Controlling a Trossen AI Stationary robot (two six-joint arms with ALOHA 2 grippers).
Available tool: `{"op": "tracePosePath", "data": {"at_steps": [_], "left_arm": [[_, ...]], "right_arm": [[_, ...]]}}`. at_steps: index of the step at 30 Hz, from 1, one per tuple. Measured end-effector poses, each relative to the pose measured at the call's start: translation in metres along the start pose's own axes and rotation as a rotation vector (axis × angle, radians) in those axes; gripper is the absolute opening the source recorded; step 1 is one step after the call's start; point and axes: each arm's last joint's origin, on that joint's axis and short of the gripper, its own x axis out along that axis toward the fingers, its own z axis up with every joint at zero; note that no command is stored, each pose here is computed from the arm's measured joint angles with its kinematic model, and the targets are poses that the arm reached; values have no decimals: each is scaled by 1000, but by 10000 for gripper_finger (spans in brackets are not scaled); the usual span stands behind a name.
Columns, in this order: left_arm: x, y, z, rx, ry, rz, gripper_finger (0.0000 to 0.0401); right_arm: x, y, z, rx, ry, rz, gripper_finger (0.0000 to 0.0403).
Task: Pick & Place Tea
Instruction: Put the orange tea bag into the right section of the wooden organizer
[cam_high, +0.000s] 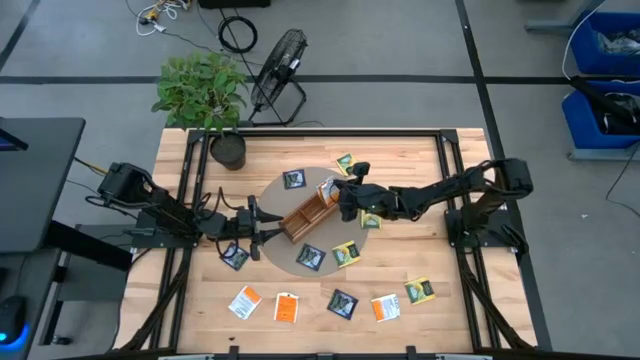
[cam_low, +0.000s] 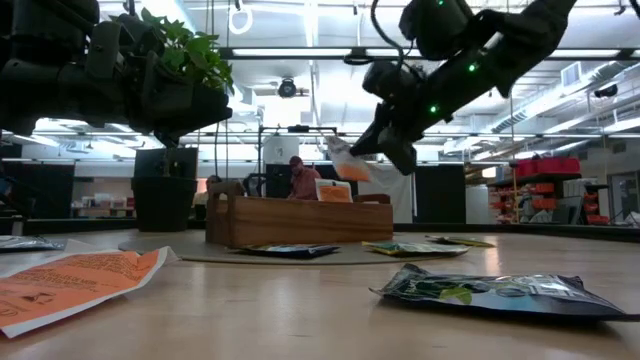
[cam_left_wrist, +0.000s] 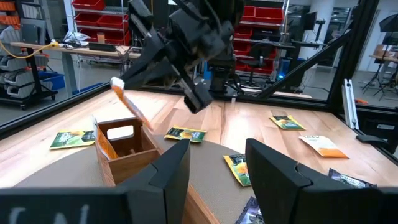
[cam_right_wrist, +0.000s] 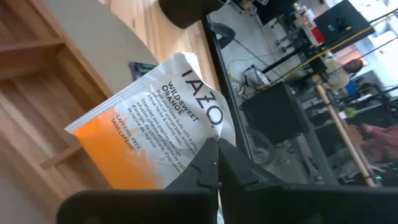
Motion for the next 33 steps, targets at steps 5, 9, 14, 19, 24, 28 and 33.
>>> {"op": "tracePosePath", "data": {"at_steps": [5, 9, 14, 19, 24, 28, 33], "left_arm": [[0, 0, 0, 0, 0, 0, 163], [0, 0, 0, 1, 0, 0, 163], [0, 0, 0, 0, 0, 0, 163], [0, 0, 0, 1, 0, 0, 163], [0, 0, 0, 1, 2, 0, 163], [0, 0, 0, 1, 2, 0, 163], [0, 0, 0, 1, 3, 0, 163]], "right_arm": [[10, 1, -5, 4, 12, -26, 0], [19, 3, -14, -10, 50, -29, 0], [26, 8, -20, -30, 65, -22, 0], [29, 12, -21, -38, 57, -19, 0], [29, 12, -22, -42, 63, -14, 5], [29, 13, -22, -33, 55, 3, 18], [30, 13, -22, -21, 43, 23, 30]]}}
